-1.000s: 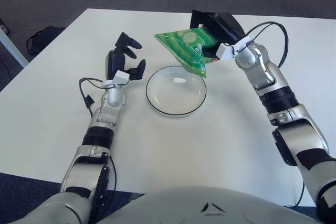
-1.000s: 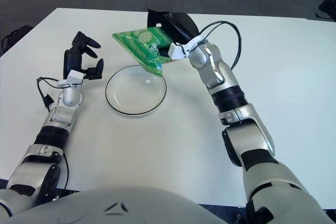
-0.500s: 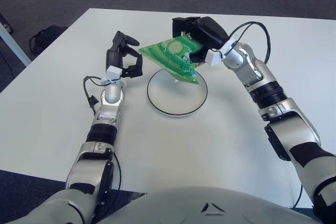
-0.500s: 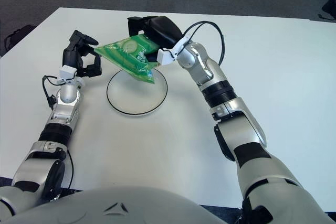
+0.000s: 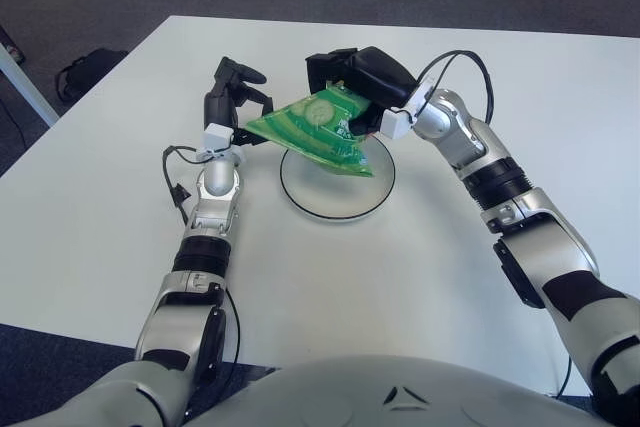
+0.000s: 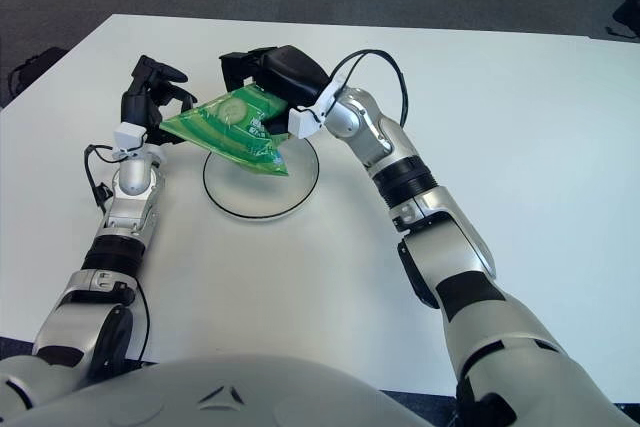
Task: Put the snack into the plate.
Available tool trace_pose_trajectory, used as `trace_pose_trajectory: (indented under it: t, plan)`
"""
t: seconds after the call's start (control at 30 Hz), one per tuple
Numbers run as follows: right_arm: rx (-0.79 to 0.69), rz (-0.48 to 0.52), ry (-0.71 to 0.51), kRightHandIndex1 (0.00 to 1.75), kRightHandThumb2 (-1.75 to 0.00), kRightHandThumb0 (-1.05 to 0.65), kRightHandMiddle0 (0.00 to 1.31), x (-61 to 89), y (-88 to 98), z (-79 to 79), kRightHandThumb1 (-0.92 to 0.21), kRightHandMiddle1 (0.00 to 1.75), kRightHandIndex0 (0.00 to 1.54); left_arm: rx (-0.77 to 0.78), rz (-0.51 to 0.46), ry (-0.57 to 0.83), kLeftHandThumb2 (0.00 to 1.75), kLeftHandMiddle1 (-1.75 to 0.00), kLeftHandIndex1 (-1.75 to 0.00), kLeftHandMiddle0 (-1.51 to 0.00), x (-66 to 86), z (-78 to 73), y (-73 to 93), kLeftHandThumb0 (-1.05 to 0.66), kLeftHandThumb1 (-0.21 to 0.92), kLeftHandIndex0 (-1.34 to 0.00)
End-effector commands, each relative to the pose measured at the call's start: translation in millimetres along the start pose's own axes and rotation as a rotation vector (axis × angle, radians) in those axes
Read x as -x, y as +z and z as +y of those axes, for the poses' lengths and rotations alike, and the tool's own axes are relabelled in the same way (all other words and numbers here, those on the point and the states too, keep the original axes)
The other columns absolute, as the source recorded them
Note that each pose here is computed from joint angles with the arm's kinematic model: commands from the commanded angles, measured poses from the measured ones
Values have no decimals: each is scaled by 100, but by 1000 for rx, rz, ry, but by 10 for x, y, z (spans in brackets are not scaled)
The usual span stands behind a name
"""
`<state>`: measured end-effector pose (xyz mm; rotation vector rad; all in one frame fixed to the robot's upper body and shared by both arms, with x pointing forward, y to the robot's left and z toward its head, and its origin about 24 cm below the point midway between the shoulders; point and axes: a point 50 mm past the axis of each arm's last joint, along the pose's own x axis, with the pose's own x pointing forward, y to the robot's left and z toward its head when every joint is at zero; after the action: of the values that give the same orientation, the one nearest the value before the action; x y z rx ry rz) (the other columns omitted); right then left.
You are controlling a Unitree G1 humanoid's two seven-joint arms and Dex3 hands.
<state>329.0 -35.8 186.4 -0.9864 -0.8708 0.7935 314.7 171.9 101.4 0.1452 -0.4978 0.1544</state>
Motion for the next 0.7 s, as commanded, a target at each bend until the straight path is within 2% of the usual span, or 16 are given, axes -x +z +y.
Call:
trace_pose_trajectory:
  t: [0.0,0.17,0.27,0.4,0.5,0.67]
  plan:
    - [-54,24,65,172,-165,0,61,17,-18,-1,-2,174,84,-21,22,17,112,-154,-173,-60,43,5,-23,-1,42,-38]
    - [-75,49,162,174,-168,0,66,26,-9,4,2,168,88,-44,26,18,118,-159,-172,-63,48,1,-15,-1,39,-37]
    - [-63,45,192,174,-161,-1,65,34,6,16,-2,161,85,-56,27,20,119,-159,-172,-63,49,3,-13,-1,38,-37]
    - [-63,37,223,175,-150,-1,59,47,16,56,-12,159,78,-76,28,26,118,-160,-171,-63,47,8,-10,-1,39,-37]
    - [-71,41,242,175,-136,-1,51,50,17,69,-27,169,58,-85,29,31,117,-159,-171,-62,46,9,-7,-1,40,-37]
    - [-58,43,279,175,-121,0,42,46,28,33,-40,174,44,-93,34,47,112,-156,-171,-61,50,4,4,-1,43,-36]
